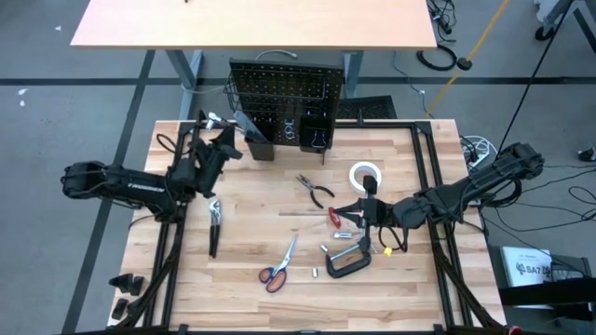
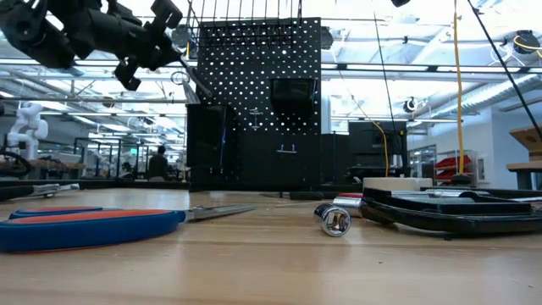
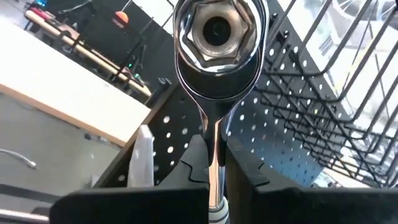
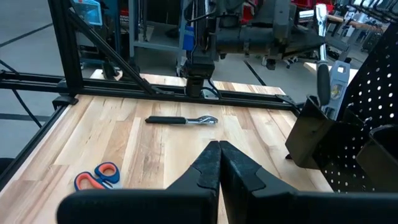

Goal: Hang tools onto peg board
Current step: Put the black ratchet wrench into the left black bin on the peg board

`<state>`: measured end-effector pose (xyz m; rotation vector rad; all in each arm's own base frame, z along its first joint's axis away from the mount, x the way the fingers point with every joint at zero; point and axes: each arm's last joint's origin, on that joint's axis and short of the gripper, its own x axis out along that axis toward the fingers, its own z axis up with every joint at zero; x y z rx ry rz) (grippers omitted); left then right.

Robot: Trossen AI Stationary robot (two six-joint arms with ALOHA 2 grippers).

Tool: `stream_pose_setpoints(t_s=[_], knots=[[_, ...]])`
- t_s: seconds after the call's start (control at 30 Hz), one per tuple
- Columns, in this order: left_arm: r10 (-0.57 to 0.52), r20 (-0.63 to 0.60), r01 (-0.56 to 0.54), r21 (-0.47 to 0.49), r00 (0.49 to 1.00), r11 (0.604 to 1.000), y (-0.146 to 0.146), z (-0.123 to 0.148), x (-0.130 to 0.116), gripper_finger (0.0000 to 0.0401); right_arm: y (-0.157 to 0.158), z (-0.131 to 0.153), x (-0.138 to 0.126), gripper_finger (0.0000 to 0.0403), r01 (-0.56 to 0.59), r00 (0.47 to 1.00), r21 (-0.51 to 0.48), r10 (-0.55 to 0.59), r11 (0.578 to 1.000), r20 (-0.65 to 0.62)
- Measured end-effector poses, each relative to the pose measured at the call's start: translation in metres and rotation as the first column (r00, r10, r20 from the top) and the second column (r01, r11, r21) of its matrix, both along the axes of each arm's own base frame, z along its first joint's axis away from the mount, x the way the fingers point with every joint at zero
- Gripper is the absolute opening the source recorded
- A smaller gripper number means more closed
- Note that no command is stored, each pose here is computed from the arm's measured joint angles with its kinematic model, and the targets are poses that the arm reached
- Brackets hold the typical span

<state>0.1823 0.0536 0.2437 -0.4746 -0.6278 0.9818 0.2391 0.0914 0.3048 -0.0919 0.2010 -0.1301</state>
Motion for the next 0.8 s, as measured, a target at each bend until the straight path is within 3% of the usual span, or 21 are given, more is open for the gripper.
stream_pose_setpoints(t_s=[0.3,0.8], knots=[[0.021,-0.061,-0.018,0.037,0.998,0.999,0.012,0.008,0.010,0.0015,0.000,0.000,0.000,0.0000,0.000,1.000,0.000,0.000,1.000,0.004],[0.045,-0.170,-0.048,-0.011,0.984,0.999,0.026,-0.021,0.031,0.0015,0.000,0.000,0.000,0.0000,-0.001,1.000,-0.002,0.001,1.000,0.003]])
